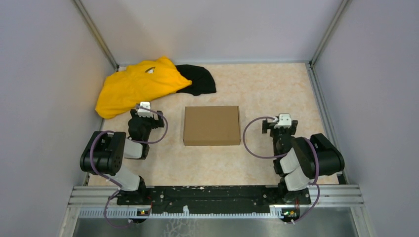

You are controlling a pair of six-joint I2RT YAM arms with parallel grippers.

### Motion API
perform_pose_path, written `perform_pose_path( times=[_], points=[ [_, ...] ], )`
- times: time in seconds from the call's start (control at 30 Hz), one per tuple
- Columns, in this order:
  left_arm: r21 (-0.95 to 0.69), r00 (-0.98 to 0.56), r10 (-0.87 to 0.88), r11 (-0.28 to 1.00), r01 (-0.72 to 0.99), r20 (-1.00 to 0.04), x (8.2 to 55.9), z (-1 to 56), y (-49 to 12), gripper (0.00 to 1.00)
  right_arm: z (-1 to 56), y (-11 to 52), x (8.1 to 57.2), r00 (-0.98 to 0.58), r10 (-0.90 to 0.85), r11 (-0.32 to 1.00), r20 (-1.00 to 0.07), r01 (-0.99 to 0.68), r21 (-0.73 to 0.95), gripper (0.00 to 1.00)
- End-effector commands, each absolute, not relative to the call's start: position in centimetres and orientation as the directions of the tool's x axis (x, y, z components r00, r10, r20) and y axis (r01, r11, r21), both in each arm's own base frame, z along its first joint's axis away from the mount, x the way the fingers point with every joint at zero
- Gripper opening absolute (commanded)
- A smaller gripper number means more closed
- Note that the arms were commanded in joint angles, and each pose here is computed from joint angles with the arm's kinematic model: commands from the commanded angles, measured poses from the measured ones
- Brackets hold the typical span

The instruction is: Fold the paper box

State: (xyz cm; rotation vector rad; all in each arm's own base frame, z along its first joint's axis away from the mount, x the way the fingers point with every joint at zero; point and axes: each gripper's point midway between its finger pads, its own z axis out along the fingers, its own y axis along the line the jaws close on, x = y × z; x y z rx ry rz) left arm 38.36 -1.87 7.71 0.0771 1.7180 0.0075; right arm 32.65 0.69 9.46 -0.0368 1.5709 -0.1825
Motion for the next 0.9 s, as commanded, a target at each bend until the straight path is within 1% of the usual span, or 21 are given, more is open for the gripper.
perform_pose_path(
  times=[0.0, 0.13, 0.33, 0.87],
  points=[
    [0.052, -0.095, 0.057, 0.997, 0.059, -0.994, 38.6, 8.9, -2.0, 0.99, 12.4, 0.7, 31.6, 0.119, -0.133, 0.986, -0.984, 0.116, -0.119, 0.99],
    [0.052, -0.096, 0.057, 0.997, 0.058, -0.994, 38.6, 8.9, -2.0, 0.99, 12.5, 0.7, 31.7, 0.120, -0.130, 0.986, -0.984, 0.122, -0.115, 0.99],
    [0.052, -0.097, 0.057, 0.997, 0.057, -0.994, 38.6, 8.8, -2.0, 0.99, 12.6, -0.9, 31.9, 0.118, -0.091, 0.972, -0.989, 0.225, -0.062, 0.99],
    [0.052, -0.095, 0.057, 0.997, 0.059, -0.994, 38.6, 8.9, -2.0, 0.99, 12.5, -0.9, 31.9, 0.115, -0.092, 0.973, -0.989, 0.224, -0.065, 0.99]
  ],
)
